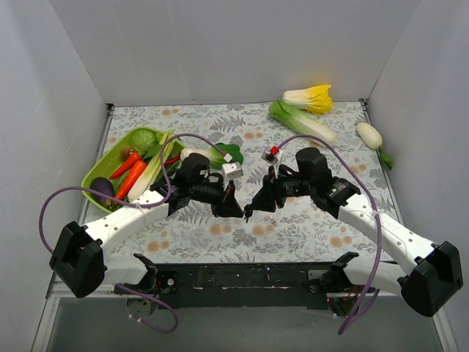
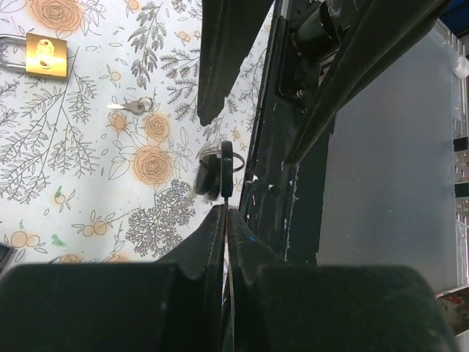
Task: Unlock with the key
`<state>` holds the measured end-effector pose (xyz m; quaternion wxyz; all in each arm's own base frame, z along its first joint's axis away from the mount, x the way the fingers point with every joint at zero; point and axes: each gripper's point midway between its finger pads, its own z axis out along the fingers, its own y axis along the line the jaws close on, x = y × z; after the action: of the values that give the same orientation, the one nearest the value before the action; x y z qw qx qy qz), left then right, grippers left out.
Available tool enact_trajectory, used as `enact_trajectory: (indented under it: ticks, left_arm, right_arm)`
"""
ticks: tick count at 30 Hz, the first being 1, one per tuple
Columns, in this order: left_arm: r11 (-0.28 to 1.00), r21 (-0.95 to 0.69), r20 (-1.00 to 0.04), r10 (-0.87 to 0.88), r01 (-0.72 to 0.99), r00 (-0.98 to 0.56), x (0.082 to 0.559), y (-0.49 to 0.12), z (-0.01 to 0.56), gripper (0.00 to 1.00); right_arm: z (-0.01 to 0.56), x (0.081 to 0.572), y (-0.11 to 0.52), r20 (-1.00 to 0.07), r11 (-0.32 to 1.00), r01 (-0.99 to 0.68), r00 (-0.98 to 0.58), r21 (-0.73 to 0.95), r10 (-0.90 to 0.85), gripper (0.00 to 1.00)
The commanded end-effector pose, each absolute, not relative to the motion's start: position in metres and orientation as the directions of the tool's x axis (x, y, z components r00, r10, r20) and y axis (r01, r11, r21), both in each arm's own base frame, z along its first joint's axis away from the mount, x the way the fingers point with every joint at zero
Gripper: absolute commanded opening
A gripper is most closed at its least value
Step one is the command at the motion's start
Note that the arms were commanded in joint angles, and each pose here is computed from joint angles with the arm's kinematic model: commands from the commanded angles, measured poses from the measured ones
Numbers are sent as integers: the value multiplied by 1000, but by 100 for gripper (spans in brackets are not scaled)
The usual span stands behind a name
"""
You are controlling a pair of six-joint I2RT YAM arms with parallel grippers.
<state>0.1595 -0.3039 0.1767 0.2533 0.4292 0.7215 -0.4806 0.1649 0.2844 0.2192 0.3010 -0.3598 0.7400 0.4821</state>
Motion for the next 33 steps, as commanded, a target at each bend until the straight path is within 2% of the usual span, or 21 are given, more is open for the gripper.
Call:
enact_trajectory:
  ticks: [1, 7, 11, 18, 24, 33]
  left_arm:
    - [104, -458, -809, 362, 883, -463, 157, -310, 195, 0]
    - [77, -474, -803, 372, 877, -466, 151, -313, 194, 0]
    - [66, -478, -802, 373, 876, -466, 149, -313, 195, 0]
    - [43, -497, -794, 379, 866, -475, 145, -314, 195, 0]
    - [54, -485, -801, 375, 873, -468, 147, -314, 195, 0]
    - [73, -472, -805, 371, 879, -463, 151, -314, 194, 0]
  right_arm:
    - [218, 154, 289, -808, 193, -848, -529, 493, -259, 49]
    - [209, 151, 290, -792, 175, -840, -543, 514, -281, 49]
    - [205, 151, 292, -784, 175, -834, -552, 523, -285, 40]
    - [207, 149, 294, -787, 159, -835, -550, 526, -281, 36]
    - [203, 145, 295, -775, 143, -826, -562, 545, -290, 27]
    - [194, 136, 294, -755, 116, -812, -577, 572, -313, 18]
